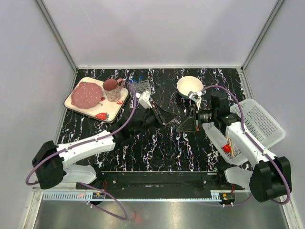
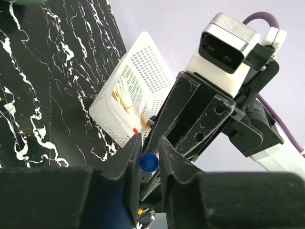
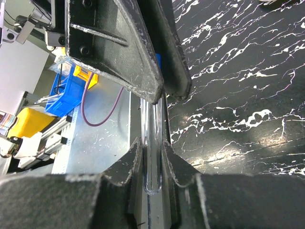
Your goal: Organize the chemistry lab equipment
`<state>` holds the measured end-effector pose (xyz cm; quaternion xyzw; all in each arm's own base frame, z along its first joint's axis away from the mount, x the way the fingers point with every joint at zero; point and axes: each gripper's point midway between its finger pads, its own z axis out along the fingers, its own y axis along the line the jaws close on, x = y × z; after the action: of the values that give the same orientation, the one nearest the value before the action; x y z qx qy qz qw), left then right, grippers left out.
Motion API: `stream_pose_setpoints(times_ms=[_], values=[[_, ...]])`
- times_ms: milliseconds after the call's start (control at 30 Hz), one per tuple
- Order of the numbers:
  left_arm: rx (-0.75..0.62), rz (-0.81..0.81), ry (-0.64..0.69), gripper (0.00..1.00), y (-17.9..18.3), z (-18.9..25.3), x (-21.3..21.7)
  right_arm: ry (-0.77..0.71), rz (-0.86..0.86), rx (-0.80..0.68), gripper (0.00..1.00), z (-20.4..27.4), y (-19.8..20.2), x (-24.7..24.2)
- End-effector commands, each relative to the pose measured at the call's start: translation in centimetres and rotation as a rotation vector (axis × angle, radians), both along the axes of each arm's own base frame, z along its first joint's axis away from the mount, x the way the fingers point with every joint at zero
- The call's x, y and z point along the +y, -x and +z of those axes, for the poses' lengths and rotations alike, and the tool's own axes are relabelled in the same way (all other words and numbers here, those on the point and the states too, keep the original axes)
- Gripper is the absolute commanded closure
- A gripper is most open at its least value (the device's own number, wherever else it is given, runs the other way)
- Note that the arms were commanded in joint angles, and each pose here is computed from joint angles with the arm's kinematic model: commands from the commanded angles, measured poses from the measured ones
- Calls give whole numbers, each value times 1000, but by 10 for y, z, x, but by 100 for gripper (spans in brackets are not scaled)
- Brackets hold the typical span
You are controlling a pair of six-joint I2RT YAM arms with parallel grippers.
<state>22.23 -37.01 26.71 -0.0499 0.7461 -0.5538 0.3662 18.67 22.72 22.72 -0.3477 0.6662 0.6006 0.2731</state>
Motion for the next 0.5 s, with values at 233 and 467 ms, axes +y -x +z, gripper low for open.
stream_pose_setpoints(times_ms=[233, 467], values=[[-37, 60, -78, 93, -11, 2, 28, 1, -115, -118, 43, 11, -23, -20], [-54, 226, -293, 93, -71, -25, 109, 108, -220, -227, 20, -1, -36, -42]])
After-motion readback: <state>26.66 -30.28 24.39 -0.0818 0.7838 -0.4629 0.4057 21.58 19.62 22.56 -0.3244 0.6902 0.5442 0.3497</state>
